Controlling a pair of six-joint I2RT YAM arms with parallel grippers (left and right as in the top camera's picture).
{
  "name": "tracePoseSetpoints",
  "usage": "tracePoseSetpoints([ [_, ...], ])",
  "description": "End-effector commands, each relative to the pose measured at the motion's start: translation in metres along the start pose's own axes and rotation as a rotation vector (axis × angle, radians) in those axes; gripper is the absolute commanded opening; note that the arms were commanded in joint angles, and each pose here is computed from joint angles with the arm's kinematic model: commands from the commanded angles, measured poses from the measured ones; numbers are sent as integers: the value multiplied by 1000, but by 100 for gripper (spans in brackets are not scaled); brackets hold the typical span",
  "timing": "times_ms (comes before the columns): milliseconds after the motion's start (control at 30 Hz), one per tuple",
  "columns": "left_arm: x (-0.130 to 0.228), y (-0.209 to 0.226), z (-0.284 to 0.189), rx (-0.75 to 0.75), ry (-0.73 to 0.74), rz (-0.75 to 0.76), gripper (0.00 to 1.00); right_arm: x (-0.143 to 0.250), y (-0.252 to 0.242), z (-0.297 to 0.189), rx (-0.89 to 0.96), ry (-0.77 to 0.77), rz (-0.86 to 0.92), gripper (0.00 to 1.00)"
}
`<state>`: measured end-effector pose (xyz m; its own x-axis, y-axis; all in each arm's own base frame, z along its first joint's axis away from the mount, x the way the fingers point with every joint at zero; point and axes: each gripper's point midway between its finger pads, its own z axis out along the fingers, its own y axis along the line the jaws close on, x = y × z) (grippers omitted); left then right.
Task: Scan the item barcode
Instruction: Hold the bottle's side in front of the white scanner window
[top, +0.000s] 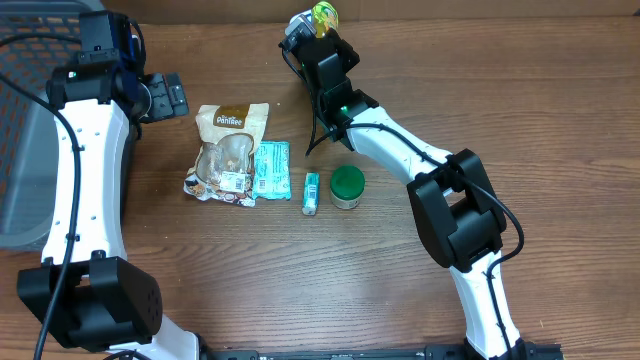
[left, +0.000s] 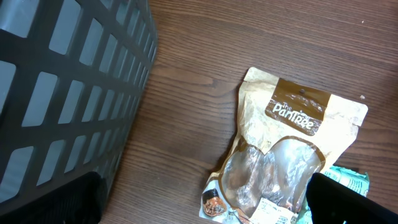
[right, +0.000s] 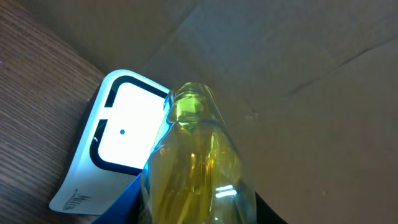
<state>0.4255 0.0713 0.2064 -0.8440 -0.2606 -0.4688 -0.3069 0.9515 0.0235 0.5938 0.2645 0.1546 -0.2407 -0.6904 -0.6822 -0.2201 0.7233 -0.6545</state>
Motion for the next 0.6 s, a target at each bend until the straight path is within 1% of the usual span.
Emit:
tracePoseSetpoints([
  [0, -6, 5, -4, -15, -19, -5, 100, -9, -15, 3, 23, -27, 23, 12],
  [33, -6, 5, -4, -14, -19, -5, 100, -9, -16, 3, 25, -26, 29, 13],
  [100, -6, 5, -4, -14, -19, -5, 100, -9, -22, 2, 45, -23, 100, 13],
  [233, -6, 5, -4, -14, -19, -5, 100, -21, -59, -14, 143, -20, 237, 13],
  [433, -6, 5, -4, -14, -19, -5, 100, -49, -105, -62, 129, -32, 312, 13],
  [567, -6, 5, -4, -14, -19, -5, 100, -41, -132, -93, 107, 38, 398, 13],
])
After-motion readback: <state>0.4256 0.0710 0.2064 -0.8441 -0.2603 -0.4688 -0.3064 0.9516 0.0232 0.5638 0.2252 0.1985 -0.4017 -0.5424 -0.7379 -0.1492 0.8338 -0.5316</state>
